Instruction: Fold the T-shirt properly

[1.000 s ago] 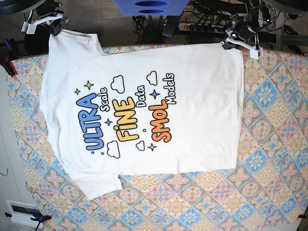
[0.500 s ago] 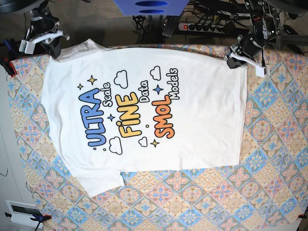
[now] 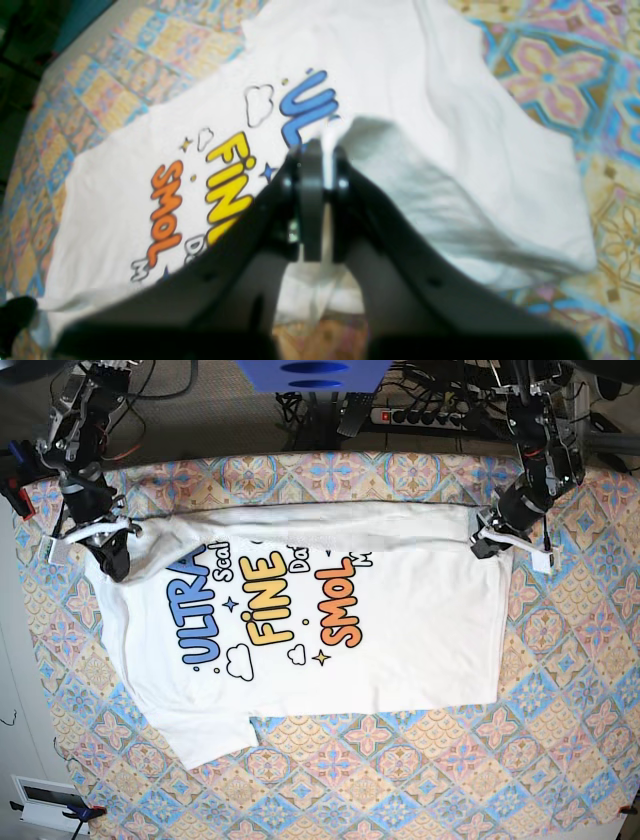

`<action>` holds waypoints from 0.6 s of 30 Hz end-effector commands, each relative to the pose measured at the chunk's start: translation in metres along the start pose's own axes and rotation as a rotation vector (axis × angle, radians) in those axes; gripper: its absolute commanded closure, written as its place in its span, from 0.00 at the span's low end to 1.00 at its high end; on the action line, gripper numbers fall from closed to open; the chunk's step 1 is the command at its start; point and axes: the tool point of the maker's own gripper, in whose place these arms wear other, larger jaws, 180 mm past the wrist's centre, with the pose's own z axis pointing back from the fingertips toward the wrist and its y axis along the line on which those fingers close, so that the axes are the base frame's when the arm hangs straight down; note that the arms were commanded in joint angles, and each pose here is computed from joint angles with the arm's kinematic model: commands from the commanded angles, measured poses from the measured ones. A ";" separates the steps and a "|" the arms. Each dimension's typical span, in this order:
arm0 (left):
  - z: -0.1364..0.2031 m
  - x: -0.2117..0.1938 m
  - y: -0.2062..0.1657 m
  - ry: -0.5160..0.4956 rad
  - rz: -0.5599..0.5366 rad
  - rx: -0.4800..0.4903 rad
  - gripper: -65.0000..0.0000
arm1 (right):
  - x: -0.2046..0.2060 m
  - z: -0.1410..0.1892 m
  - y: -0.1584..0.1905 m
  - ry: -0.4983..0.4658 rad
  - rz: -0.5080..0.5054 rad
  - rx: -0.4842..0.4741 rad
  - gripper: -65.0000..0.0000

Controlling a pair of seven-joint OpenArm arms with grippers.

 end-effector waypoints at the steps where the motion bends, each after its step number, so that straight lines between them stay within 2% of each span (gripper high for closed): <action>1: -0.002 0.010 -0.004 -0.025 0.002 -0.019 1.00 | 0.014 -0.004 0.003 -0.040 0.002 0.018 1.00; 5: -0.018 0.013 -0.001 -0.018 0.047 -0.022 1.00 | 0.023 -0.027 0.003 -0.067 -0.038 0.032 1.00; 12: -0.038 0.032 -0.010 -0.033 0.082 -0.046 1.00 | 0.011 -0.067 0.018 -0.024 -0.103 0.092 1.00; 18: -0.043 0.049 -0.023 -0.064 0.083 -0.071 1.00 | 0.018 -0.092 0.022 -0.031 -0.147 0.113 1.00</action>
